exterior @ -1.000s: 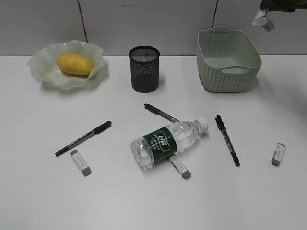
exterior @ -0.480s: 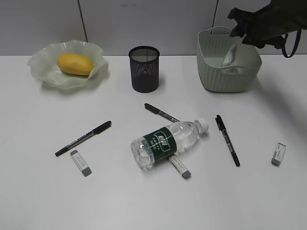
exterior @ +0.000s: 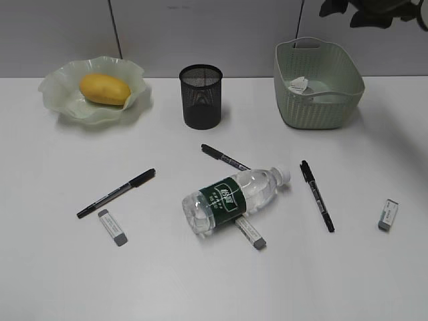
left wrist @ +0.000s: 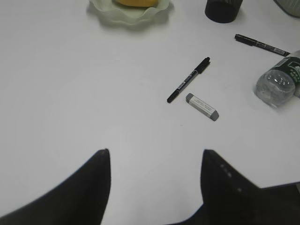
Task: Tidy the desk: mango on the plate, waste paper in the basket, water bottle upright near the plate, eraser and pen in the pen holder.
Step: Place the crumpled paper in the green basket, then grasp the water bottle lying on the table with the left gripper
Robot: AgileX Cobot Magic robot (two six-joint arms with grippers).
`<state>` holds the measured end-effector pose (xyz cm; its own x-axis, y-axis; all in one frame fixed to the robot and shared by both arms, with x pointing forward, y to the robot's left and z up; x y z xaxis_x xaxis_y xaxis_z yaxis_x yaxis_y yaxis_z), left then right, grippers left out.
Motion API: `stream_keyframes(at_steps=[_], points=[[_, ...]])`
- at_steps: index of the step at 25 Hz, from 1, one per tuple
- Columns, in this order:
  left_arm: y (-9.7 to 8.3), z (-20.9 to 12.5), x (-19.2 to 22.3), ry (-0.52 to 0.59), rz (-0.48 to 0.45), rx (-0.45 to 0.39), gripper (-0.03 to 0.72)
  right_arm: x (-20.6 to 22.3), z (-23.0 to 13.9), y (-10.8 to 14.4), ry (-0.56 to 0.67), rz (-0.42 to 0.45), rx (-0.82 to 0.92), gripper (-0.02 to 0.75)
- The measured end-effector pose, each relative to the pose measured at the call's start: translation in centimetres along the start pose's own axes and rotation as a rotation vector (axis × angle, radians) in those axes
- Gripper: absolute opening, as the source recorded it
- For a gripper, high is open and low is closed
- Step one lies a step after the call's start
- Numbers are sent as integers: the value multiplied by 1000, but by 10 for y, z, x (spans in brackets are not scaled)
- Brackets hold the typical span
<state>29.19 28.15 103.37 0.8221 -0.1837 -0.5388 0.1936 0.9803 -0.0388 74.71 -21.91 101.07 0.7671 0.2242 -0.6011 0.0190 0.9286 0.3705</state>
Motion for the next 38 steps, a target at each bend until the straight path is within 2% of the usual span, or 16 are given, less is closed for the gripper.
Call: stream_keyframes(at_steps=[5, 12, 16, 20, 25, 32, 38], points=[[0, 0, 0, 0, 0, 0, 460, -47, 2, 15, 146, 4, -122, 517], [0, 0, 0, 0, 0, 0, 460, -96, -26, 10, 431, -60, -222, 513], [0, 0, 0, 0, 0, 0, 460, -116, -33, 7, 519, -90, -248, 498], [0, 0, 0, 0, 0, 0, 460, -142, -27, 11, 478, -92, -267, 479], [0, 0, 0, 0, 0, 0, 460, -199, -33, 16, 411, -88, -269, 476], [0, 0, 0, 0, 0, 0, 458, -286, -84, 6, 339, -84, -286, 476], [0, 0, 0, 0, -1, 0, 458, -347, -135, -5, 126, -32, -282, 476]])
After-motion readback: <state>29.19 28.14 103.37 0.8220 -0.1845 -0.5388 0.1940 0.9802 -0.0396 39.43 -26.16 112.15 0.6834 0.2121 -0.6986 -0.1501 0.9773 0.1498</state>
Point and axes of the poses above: a point on each arm's last joint axis where the gripper is mounted, x pointing out along that axis toward the gripper, y along the wrist's bending axis when the last joint is at zero, z = x × y, the point moved 5 cm from there along x, pointing out along that axis toward the gripper, and after that the axes turned 2 degrees about x, right-handed, at the moved point
